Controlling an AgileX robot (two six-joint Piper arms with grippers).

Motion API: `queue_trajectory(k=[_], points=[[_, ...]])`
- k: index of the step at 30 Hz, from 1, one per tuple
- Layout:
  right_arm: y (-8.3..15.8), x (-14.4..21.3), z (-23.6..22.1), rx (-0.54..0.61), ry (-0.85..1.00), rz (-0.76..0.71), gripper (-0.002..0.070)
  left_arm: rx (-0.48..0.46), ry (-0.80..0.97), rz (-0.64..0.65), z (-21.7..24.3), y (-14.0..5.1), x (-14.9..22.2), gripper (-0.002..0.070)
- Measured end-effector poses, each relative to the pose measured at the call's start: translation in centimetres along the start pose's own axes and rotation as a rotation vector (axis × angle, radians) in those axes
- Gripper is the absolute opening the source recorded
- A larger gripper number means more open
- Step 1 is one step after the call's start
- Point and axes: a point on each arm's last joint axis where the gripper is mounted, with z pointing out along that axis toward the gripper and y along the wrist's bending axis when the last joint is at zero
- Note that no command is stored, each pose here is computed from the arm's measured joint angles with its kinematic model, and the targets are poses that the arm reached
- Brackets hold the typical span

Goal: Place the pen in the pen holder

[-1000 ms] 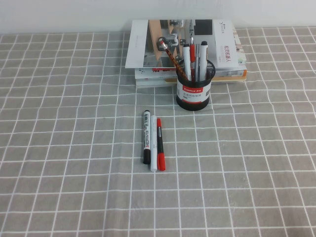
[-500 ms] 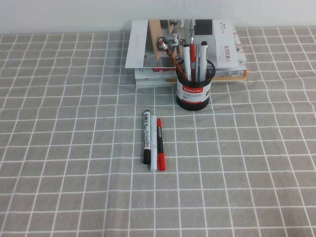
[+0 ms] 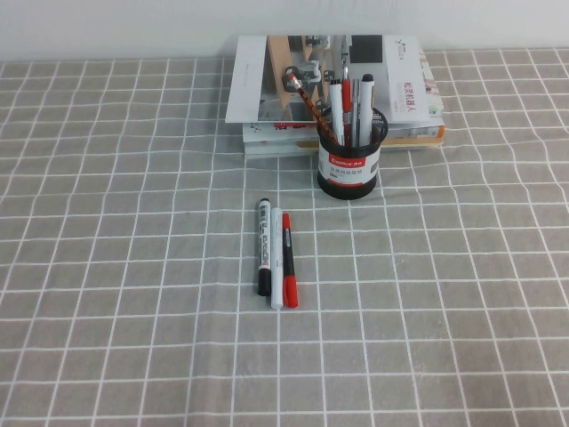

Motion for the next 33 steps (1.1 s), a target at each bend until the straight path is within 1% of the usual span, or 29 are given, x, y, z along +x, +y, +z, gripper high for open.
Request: queue_trajectory(k=[1, 6, 12, 14, 18, 20, 22, 25, 28, 31, 33], points=[[0.0, -0.1, 0.0, -0.003, -0.007, 0.008, -0.0013, 0.0, 0.0, 0.0, 0.0, 0.0, 0.0, -0.0003], [0.1, 0.0, 0.0, -0.006, -0.005, -0.058, -0.0013, 0.0, 0.0, 0.0, 0.0, 0.0, 0.0, -0.0003], [0.1, 0.0, 0.0, -0.006, -0.004, -0.097, -0.0013, 0.0, 0.0, 0.0, 0.0, 0.0, 0.0, -0.0003], [0.1, 0.0, 0.0, -0.006, 0.001, -0.147, -0.0013, 0.0, 0.0, 0.0, 0.0, 0.0, 0.0, -0.0003], [0.1, 0.4, 0.0, -0.015, 0.038, -0.343, -0.0013, 0.0, 0.0, 0.0, 0.0, 0.0, 0.0, -0.0003], [1.1, 0.4, -0.2, -0.054, 0.07, -0.438, -0.0013, 0.0, 0.0, 0.0, 0.0, 0.0, 0.0, -0.0003], [2.9, -0.3, -0.4, -0.098, 0.071, -0.507, -0.0012, 0.0, 0.0, 0.0, 0.0, 0.0, 0.0, -0.0003], [5.3, -1.1, -0.1, -0.109, 0.119, -0.599, -0.0012, 0.0, 0.0, 0.0, 0.0, 0.0, 0.0, -0.0003], [7.5, -1.8, 1.4, -0.075, 0.271, -0.699, -0.0012, 0.0, 0.0, 0.0, 0.0, 0.0, 0.0, -0.0003], [9.1, -2.4, 4.0, 0.004, 0.484, -0.721, -0.0013, 0.0, 0.0, 0.0, 0.0, 0.0, 0.0, -0.0003], [9.5, -2.6, 5.5, 0.075, 0.627, -0.726, -0.0012, 0.0, 0.0, 0.0, 0.0, 0.0, 0.0, -0.0003]])
